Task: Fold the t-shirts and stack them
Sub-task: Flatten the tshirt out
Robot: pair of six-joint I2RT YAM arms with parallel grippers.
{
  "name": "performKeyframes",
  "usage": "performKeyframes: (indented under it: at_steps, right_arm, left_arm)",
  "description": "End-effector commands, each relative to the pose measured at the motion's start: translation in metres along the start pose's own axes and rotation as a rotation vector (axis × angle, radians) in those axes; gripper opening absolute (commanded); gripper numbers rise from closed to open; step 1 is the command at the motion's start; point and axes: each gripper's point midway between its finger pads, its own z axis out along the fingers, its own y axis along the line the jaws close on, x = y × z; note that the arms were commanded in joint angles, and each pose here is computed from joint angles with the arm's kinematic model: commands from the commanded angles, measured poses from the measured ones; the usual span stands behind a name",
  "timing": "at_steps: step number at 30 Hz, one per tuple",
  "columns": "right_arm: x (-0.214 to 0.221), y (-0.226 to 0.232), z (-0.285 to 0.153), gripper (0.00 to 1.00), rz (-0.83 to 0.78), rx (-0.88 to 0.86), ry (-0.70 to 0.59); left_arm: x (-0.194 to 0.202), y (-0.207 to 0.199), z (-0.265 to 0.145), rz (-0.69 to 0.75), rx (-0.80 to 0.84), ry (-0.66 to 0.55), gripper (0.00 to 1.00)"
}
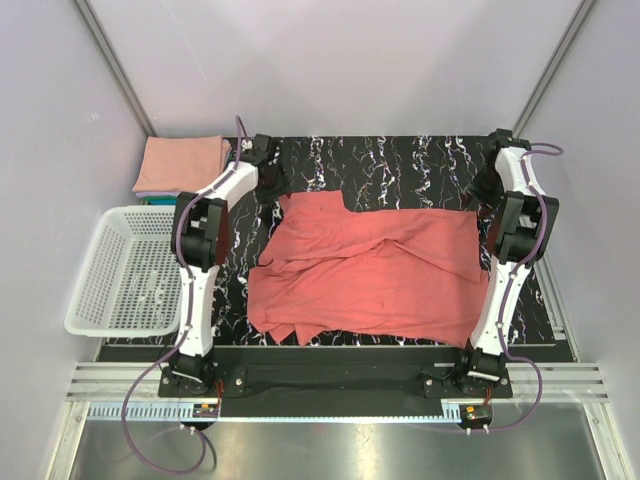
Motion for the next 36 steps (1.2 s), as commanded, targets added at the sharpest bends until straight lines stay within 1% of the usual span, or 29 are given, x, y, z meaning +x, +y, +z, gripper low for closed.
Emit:
performKeyframes:
  at_steps: [1,4,5,8,9,10,13,19,20,24,25,26,28,29,32,36]
  right_arm:
    - [-0.003,-0.003,-0.004,0.59,0.005,0.015,-0.018]
    - [-0.006,-0.005,-0.006,0.59,-0.011,0.022,-0.033]
    - [-0.007,-0.007,-0.006,0.59,-0.014,0.028,-0.037]
    - [-0.009,-0.009,-0.007,0.59,-0.023,0.040,-0.044]
    - [-0.009,-0.009,-0.006,0.59,-0.023,0.043,-0.043]
    - [-0.008,-0.010,-0.005,0.59,-0.022,0.045,-0.040]
    - [-0.007,-0.010,-0.002,0.59,-0.016,0.050,-0.035]
    - [-0.005,-0.011,0.000,0.60,-0.012,0.054,-0.031]
    - [-0.006,-0.011,-0.001,0.60,-0.013,0.051,-0.036]
    - [-0.005,-0.013,-0.001,0.59,-0.021,0.057,-0.038]
    - [-0.004,-0.014,-0.001,0.59,-0.021,0.061,-0.035]
    - [-0.005,-0.013,-0.001,0.60,-0.020,0.057,-0.039]
    - [-0.005,-0.013,-0.002,0.61,-0.022,0.056,-0.040]
    - [-0.005,-0.013,-0.002,0.61,-0.020,0.054,-0.041]
    - [-0.009,-0.011,-0.004,0.62,-0.015,0.052,-0.054]
    - [-0.019,-0.012,0.001,0.63,-0.008,0.066,-0.071]
  left_arm:
    - [-0.010,0.007,0.011,0.004,-0.053,-0.009,0.57]
    - [-0.006,0.013,0.019,-0.009,-0.096,0.010,0.55]
    - [-0.002,0.019,0.022,-0.005,-0.141,0.026,0.54]
    - [0.004,0.025,0.024,0.009,-0.182,0.052,0.44]
    - [0.007,0.027,0.025,0.013,-0.185,0.060,0.40]
    - [0.009,0.026,0.024,0.019,-0.185,0.063,0.32]
    - [0.016,0.022,0.023,0.039,-0.179,0.069,0.26]
    - [0.025,0.011,0.013,0.065,-0.141,0.056,0.25]
    - [0.024,0.007,0.013,0.066,-0.116,0.048,0.25]
    - [0.026,0.002,0.013,0.072,-0.093,0.060,0.24]
    - [0.026,0.003,0.013,0.071,-0.099,0.063,0.22]
    - [0.029,0.005,0.014,0.072,-0.112,0.075,0.13]
    - [0.032,0.009,0.013,0.075,-0.125,0.085,0.03]
    - [0.033,0.012,0.013,0.074,-0.137,0.086,0.00]
    - [0.026,0.010,0.004,0.073,-0.138,0.066,0.00]
    - [0.003,-0.003,-0.020,0.040,-0.083,0.021,0.00]
